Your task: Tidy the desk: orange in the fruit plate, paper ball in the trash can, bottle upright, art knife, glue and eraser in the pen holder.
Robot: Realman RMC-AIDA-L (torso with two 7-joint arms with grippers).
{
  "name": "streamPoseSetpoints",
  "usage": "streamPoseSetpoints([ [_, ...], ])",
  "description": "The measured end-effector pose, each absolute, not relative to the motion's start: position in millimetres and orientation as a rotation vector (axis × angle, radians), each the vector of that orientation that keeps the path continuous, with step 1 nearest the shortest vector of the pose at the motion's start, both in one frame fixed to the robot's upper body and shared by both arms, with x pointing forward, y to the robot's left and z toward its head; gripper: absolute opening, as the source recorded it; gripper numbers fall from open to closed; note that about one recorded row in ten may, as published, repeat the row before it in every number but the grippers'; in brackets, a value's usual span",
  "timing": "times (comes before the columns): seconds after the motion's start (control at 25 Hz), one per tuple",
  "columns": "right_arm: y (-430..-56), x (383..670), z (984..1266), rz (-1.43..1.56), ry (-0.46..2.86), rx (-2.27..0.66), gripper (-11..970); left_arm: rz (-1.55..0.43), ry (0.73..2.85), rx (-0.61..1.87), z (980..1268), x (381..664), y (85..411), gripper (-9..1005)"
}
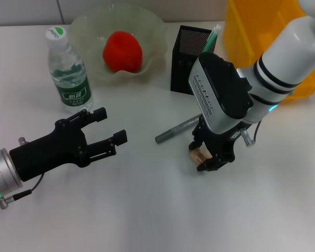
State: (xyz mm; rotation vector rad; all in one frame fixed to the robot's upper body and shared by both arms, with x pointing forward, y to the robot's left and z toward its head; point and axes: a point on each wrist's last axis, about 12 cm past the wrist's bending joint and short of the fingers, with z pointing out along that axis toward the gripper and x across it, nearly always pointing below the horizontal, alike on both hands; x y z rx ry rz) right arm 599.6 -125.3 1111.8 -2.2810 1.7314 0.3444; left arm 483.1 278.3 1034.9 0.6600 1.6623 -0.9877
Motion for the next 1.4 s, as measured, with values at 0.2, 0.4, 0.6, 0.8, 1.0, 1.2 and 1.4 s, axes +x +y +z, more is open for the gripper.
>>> streamPoseSetpoints([
  [0.2, -125.3, 600.0, 1118.7, 0.34, 1.729, -2.255, 492, -0.988, 1.662, 0.66, 1034.9, 483.2, 278.2, 859],
  [0.4, -126.0, 602.8, 1147.2, 0.322, 1.741, -2.156, 465, -0.989, 1.66, 0.655, 1036.6, 484.8, 279.2, 859],
  [0.6, -136.1, 612.3, 1190.6, 0.297, 1.754, -1.947, 464, -0.99, 1.66, 0.655, 1037.2, 484.9, 279.7, 859],
  [0.8, -148.1, 628.4, 1213.8, 0.199, 1.769, -1.679, 464, -0.99, 1.66, 0.655, 1037.2, 485.1, 279.7, 859],
  [1.0, -152.4, 648.1, 1203.5, 0.104, 1.83, -1.516, 466, -0.99, 1.66, 0.655, 1037.3, 485.3, 279.6, 859],
  [1.2, -150.6, 659.1, 1191.5, 0.079, 1.861, -1.462, 473, -0.991, 1.659, 0.655, 1037.4, 485.2, 279.6, 859],
  [1.4, -150.6, 660.9, 1190.4, 0.075, 1.864, -1.443, 481, -0.99, 1.659, 0.656, 1037.6, 485.2, 280.1, 859],
])
